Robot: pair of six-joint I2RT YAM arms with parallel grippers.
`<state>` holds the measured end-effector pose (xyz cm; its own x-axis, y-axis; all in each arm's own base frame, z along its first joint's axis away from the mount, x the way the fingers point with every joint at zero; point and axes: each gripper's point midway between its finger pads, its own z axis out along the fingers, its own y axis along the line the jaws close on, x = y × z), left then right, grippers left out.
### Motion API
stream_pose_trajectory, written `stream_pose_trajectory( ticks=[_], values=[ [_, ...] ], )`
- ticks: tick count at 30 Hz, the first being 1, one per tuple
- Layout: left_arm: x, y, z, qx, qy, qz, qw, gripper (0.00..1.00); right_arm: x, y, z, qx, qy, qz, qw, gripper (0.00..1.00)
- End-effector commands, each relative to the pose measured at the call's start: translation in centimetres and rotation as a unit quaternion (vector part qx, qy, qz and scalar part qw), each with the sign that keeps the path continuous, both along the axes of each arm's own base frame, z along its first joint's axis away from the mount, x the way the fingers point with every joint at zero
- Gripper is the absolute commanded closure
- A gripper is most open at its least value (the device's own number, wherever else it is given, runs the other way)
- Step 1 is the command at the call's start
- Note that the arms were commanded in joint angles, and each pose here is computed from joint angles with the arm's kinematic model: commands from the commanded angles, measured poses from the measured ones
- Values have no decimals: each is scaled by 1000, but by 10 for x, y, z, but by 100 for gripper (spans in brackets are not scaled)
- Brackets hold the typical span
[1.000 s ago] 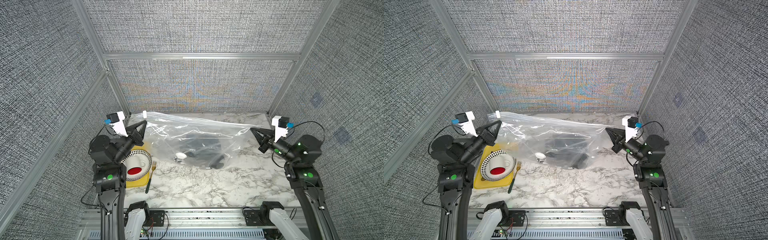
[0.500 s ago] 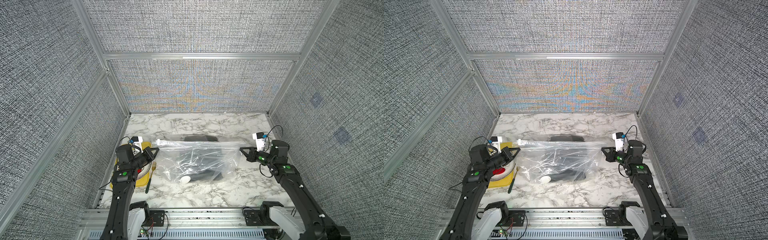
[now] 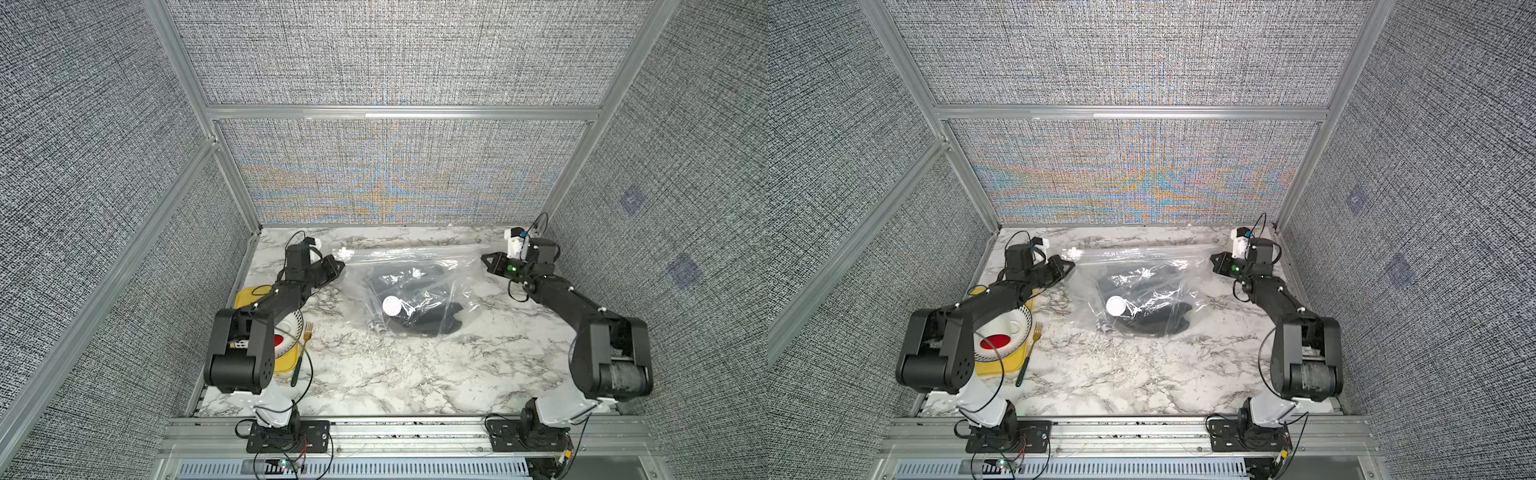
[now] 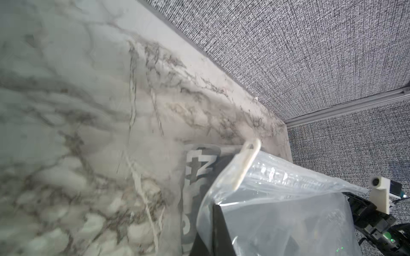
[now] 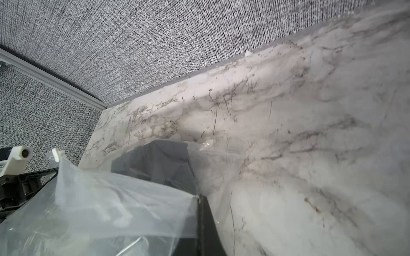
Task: Place the folded shirt into the vacuum bag
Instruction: Adjust the vacuum bag at the center of the board, then close the vacuum bag at the center of the board.
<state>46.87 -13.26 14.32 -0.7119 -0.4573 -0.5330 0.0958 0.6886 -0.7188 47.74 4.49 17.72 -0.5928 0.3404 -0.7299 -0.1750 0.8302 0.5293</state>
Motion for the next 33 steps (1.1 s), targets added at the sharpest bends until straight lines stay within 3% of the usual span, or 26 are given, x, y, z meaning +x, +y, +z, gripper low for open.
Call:
stream_pose_trajectory(
  ticks=[1,4,7,11,17,19,21,22,23,27,30,33],
  values=[
    [52,29,8,61,-49,67,995,100,44,-48,27,-54,-59,-88,993,100],
    [74,23,22,69,-56,49,995,100,56,-46,45,-58,-67,-74,993,100],
    [64,20,33,66,-62,36,995,100,40,-41,48,-58,-59,-57,995,100],
    [22,14,61,52,-92,11,994,100,-4,-33,67,-66,-79,-45,994,100],
    [-63,-7,101,18,-120,-78,990,100,-75,-15,64,-67,-47,-10,997,98],
    [-87,-6,108,27,-127,-88,988,100,-95,-19,57,-89,-23,-17,996,64],
    [-104,-6,113,40,-131,-105,985,100,-107,-30,65,-107,-22,-50,993,42],
    [-112,-9,118,40,-138,-118,983,100,-112,-36,75,-110,-29,-76,991,11],
    [-119,-12,125,35,-148,-129,980,100,-117,-41,89,-108,-42,-100,988,2],
    [-142,-20,153,25,-198,-165,966,100,-142,-44,160,-70,-120,-148,979,1],
    [-146,-23,168,23,-226,-173,958,100,-167,-17,224,-27,-203,-96,974,1],
    [-149,-28,177,20,-256,-198,946,100,-191,26,279,20,-258,13,966,1]
  ],
)
